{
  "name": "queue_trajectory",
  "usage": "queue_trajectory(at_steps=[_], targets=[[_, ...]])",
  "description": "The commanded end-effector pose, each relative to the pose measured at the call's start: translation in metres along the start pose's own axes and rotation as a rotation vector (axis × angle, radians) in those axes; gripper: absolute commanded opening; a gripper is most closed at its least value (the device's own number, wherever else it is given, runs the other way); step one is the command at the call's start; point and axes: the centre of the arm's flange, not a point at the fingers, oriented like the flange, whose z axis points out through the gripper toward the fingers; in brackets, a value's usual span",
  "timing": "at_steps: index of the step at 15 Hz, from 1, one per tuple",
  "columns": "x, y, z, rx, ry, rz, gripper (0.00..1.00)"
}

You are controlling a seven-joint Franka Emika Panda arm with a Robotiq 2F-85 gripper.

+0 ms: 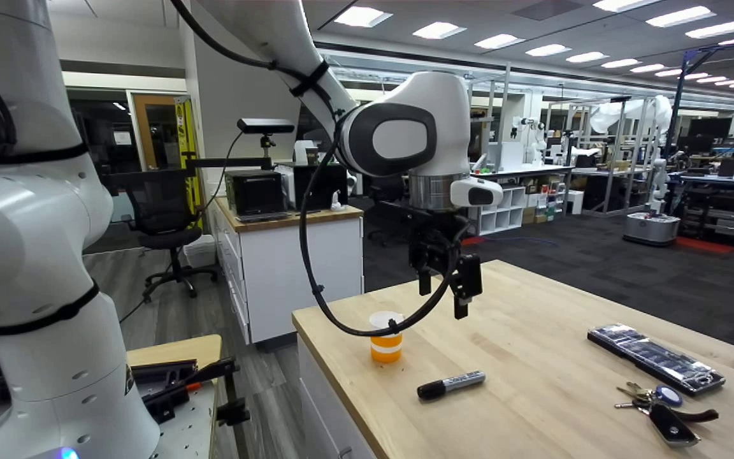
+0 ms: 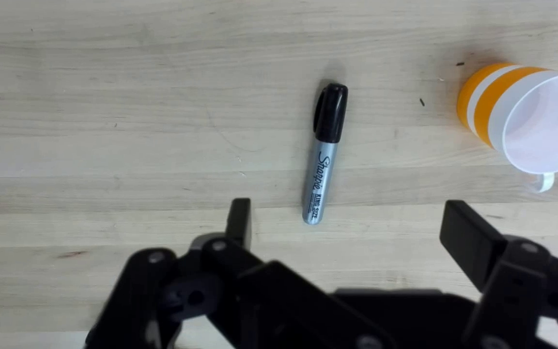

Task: Put the black marker inside the white and orange cup

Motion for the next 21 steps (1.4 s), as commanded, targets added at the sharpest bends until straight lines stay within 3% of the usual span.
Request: queue_trajectory(at_steps=[1, 21], targets=[[0.004, 0.005, 0.028, 0.018, 0.004, -0.018, 1.0], [0.006, -0.008, 0.128, 0.019, -0.054, -0.005, 1.0]])
